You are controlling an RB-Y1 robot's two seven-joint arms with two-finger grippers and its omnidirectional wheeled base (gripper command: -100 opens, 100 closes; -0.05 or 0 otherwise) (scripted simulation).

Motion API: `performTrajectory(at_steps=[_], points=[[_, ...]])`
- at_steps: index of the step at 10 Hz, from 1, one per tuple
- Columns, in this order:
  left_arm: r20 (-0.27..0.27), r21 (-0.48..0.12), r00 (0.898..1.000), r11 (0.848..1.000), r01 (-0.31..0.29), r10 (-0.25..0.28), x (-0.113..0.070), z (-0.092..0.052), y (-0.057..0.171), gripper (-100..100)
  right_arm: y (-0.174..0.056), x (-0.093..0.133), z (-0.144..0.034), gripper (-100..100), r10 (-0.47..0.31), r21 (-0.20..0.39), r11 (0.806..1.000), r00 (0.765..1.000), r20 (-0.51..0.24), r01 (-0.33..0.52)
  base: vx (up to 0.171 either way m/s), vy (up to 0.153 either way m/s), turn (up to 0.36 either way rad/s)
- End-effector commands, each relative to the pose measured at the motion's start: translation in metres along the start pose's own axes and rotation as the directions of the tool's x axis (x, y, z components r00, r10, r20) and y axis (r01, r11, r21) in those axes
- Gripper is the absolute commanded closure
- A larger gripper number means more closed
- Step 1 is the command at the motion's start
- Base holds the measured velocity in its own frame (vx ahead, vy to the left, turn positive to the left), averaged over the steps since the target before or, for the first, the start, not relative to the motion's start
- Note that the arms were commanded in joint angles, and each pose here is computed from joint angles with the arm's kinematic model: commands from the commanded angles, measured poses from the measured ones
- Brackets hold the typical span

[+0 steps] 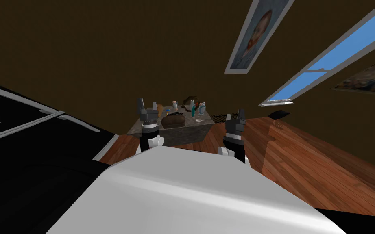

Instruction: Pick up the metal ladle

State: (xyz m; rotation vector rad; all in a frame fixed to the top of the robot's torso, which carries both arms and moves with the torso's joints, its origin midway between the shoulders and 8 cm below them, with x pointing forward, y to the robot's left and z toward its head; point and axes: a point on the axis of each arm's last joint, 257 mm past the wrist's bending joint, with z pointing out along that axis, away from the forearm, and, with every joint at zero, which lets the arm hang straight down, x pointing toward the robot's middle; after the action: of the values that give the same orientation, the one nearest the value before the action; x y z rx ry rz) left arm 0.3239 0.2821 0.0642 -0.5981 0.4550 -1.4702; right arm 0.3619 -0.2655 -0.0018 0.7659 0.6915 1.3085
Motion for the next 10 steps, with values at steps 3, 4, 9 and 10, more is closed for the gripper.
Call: performTrajectory(at_steps=[3, 4, 9, 10], points=[[0.0, 0.0, 1.0, 1.0, 0.0, 0.0, 0.0, 0.0, 0.0, 0, 0.002, 0.006, -0.007, -100, -0.061, -0.001, 0.998, 0.995, -0.085, 0.061, -0.057, 0.002, 0.081], [0.0, 0.0, 1.0, 1.0, 0.0, 0.0, 0.0, 0.0, 0.0, 0, 0.0, 0.007, -0.011, -100, -0.084, 0.002, 0.996, 0.99, -0.112, 0.085, -0.103, 0.006, 0.125], [0.0, 0.0, 1.0, 1.0, 0.0, 0.0, 0.0, 0.0, 0.0, 0, -0.026, 0.008, -0.046, -100, -0.233, 0.046, 0.966, 0.936, -0.265, 0.253, -0.162, 0.008, 0.203], [0.0, 0.0, 1.0, 1.0, 0.0, 0.0, 0.0, 0.0, 0.0, 0, -0.035, 0.006, -0.057, -100, -0.268, 0.061, 0.952, 0.915, -0.302, 0.299, -0.189, 0.011, 0.34]])
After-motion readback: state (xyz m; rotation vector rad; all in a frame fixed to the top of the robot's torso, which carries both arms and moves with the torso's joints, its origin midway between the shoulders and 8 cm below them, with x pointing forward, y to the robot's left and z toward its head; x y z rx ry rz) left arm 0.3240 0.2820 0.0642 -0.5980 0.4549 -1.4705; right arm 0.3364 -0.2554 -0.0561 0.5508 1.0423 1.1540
